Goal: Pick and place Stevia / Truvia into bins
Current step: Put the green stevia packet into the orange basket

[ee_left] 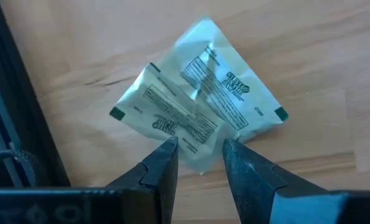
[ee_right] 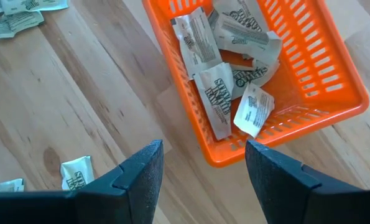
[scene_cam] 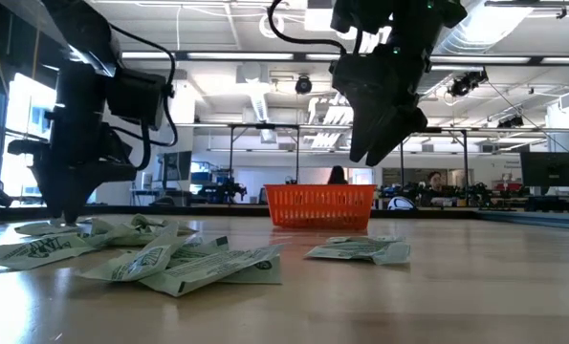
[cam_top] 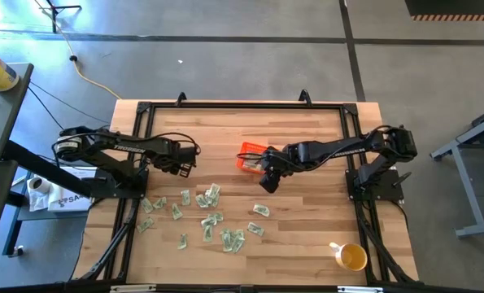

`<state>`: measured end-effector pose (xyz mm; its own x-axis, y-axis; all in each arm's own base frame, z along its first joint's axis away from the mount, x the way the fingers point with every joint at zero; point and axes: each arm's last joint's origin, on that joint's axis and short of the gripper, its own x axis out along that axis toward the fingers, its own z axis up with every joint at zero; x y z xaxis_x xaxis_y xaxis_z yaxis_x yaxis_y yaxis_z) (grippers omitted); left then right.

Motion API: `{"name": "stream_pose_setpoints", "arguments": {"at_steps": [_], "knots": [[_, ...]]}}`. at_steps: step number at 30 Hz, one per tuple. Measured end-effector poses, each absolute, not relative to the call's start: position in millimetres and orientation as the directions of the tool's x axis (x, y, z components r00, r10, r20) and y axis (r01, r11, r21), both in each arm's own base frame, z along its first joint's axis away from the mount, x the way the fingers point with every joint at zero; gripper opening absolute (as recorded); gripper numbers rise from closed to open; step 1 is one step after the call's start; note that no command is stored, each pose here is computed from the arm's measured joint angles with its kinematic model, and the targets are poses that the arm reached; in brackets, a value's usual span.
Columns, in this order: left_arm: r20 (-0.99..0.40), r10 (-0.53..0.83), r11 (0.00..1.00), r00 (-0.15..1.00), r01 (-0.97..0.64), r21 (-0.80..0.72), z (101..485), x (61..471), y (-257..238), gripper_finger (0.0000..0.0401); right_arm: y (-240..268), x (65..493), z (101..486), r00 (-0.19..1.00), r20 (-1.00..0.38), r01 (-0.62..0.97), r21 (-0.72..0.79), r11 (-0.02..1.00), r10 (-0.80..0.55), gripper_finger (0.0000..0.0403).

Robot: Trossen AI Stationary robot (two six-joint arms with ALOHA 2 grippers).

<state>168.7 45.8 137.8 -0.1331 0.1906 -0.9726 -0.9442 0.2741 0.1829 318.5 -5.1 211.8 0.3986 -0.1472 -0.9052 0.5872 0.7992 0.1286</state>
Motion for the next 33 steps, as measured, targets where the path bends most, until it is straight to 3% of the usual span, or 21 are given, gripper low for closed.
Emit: {"name": "stream_pose_setpoints", "arguments": {"at_steps": [11, 23, 33], "knots": [[-0.982, 0.141, 0.306, -0.123, -0.938, 0.162, 139, 169, 43, 0.0168, -6, 319, 212, 0.398, -0.905, 0.592, 0.128, 0.796, -0.15, 0.0218], [-0.983, 0.16, 0.423, -0.088, -0.894, 0.149, 149, 177, 27, 0.0168, -7, 318, 212, 0.398, -0.904, 0.593, 0.126, 0.796, -0.154, 0.0218], [-0.956, 0.261, 0.396, -0.132, -0.889, 0.231, 141, 169, 25, 0.0168, -7, 318, 212, 0.396, -0.9, 0.6, 0.104, 0.793, -0.182, 0.0218]]}}
